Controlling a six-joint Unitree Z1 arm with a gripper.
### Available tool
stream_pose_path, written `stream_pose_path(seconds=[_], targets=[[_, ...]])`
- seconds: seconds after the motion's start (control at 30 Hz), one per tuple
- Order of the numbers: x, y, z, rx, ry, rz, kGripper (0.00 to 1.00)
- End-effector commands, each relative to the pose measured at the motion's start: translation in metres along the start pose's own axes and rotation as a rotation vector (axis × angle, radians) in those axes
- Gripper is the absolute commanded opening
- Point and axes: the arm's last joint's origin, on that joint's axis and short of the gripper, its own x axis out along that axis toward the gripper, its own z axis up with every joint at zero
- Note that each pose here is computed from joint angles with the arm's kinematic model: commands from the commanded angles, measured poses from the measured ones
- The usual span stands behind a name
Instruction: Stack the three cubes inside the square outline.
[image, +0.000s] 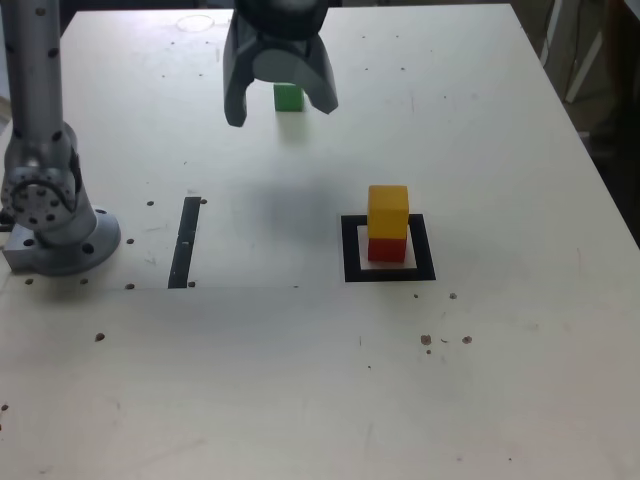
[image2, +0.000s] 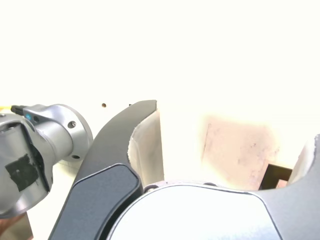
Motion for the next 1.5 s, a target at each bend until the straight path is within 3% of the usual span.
stream_pose_path(seconds=[0.0, 0.23, 0.4, 0.7, 1.23, 1.47], targets=[[0.001, 0.016, -0.009, -0.019, 0.001, 0.005, 0.99], [0.001, 0.040, -0.021, 0.009, -0.002, 0.035, 0.99], [0.001, 0.059, -0.023, 0.044, -0.017, 0.022, 1.00], [0.008, 0.110, -0.014, 0.081, -0.049, -0.048, 1.00], [0.065, 0.176, 0.031, 0.139, -0.026, -0.180, 0.98], [0.082, 0.187, 0.043, 0.138, -0.012, -0.206, 0.97]])
